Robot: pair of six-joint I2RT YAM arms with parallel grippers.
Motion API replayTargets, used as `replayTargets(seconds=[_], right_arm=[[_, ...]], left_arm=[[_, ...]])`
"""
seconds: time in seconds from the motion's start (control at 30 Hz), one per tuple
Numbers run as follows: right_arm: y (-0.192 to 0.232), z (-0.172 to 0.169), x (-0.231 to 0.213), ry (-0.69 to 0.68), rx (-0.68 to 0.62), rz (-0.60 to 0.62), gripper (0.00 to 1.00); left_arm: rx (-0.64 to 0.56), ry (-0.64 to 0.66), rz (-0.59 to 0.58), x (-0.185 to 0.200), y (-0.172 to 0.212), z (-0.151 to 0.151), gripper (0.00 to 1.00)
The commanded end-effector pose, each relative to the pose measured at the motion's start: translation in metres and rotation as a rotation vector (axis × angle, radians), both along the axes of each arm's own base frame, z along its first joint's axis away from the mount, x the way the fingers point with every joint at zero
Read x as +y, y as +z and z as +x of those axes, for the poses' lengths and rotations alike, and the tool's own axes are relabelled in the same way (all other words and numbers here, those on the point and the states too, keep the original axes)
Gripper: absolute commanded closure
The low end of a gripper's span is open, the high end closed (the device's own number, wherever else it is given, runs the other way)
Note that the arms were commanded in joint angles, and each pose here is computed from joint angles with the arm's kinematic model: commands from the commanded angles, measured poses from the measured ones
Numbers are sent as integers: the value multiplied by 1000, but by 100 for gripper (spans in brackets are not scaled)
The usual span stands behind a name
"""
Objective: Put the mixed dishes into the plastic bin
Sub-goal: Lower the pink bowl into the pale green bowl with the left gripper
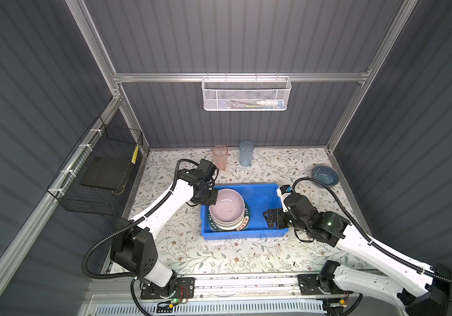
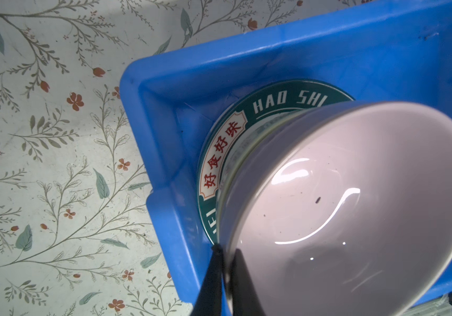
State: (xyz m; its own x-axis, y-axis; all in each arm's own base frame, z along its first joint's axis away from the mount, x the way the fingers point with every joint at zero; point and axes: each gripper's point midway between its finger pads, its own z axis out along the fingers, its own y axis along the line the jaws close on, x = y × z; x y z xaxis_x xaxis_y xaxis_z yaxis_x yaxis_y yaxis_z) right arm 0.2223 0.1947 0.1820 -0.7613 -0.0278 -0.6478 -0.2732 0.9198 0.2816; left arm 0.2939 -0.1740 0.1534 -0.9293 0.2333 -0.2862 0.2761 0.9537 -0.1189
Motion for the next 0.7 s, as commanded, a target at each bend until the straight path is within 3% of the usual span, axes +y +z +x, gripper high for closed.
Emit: replayTargets(seconds=[0.0,0.57,0.67], right_arm=[[-4,-1,-2,-10,8,-2,6],[-4,-1,-4,-15,6,-6,6],[-3,-1,-4,-15,2,-4,6]], left_arm=[[21,-12,12,0,-4,-4,92],[48,-17,26,0,-15,-4,92],[40,-14,24,1,-11,-4,87]])
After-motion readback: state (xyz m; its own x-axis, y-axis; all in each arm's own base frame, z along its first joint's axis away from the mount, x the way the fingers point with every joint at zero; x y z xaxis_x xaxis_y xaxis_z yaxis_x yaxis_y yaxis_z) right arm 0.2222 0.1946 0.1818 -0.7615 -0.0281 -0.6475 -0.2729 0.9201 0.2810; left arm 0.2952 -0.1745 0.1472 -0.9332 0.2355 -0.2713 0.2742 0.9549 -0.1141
